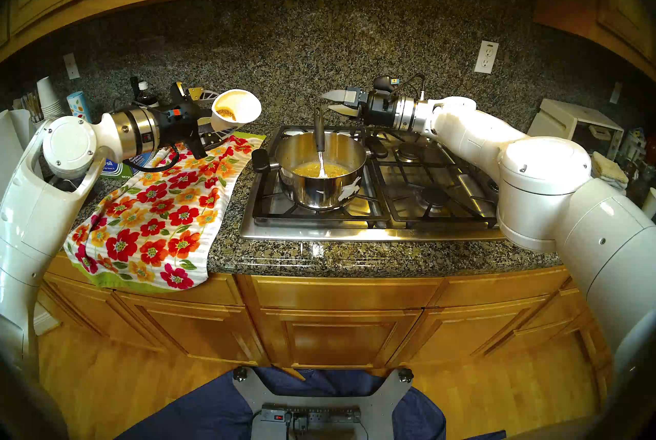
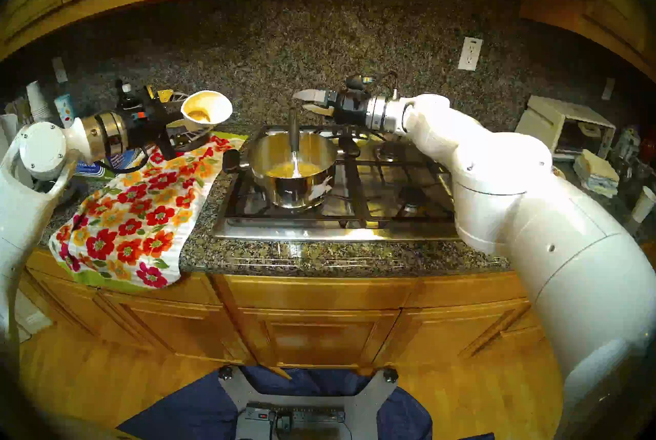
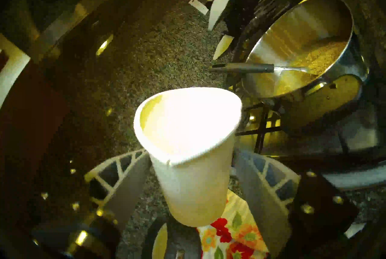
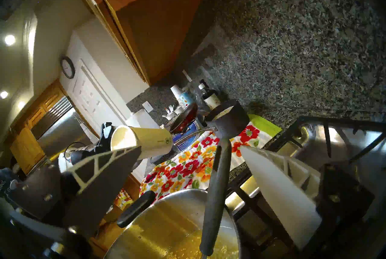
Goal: Pour oats into pot and stir with a spoon
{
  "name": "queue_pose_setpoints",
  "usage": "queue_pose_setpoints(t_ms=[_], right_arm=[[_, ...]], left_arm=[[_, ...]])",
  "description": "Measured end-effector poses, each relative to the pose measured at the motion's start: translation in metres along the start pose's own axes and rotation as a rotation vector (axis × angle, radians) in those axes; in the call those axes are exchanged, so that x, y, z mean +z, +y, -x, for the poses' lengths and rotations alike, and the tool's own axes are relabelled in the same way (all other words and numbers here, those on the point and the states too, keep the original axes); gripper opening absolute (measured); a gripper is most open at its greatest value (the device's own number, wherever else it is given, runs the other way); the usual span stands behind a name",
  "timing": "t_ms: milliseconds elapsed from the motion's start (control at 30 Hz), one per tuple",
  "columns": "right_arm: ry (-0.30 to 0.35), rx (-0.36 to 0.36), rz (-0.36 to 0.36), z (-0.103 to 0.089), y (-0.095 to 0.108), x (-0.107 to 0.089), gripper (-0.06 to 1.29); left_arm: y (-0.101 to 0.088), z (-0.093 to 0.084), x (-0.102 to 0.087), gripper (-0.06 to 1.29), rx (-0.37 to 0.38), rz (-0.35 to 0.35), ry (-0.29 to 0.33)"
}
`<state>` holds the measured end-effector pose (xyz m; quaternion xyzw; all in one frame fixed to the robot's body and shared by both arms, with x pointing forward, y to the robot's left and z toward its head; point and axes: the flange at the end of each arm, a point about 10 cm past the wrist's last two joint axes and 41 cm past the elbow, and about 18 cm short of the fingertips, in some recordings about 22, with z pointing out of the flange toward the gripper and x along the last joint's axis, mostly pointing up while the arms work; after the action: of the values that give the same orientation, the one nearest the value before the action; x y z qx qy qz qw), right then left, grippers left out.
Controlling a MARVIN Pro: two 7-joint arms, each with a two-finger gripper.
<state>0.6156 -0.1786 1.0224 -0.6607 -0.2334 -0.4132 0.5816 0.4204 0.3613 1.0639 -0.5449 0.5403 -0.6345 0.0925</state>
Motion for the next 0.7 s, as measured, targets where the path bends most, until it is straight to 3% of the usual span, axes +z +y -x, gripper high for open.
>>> queue_pose_setpoints(t_ms=[400,700], right_arm=[[0.0,0.0,0.0,0.0,0.0,0.0,1.23],[0.0,0.0,0.0,0.0,0.0,0.0,1.23]], left_arm=[[-0.004,0.045,-0.051,0.88,-0.306,0.079,0.067],[0.006,0.078,-0.078,0.9,-0.411,0.101,0.103]])
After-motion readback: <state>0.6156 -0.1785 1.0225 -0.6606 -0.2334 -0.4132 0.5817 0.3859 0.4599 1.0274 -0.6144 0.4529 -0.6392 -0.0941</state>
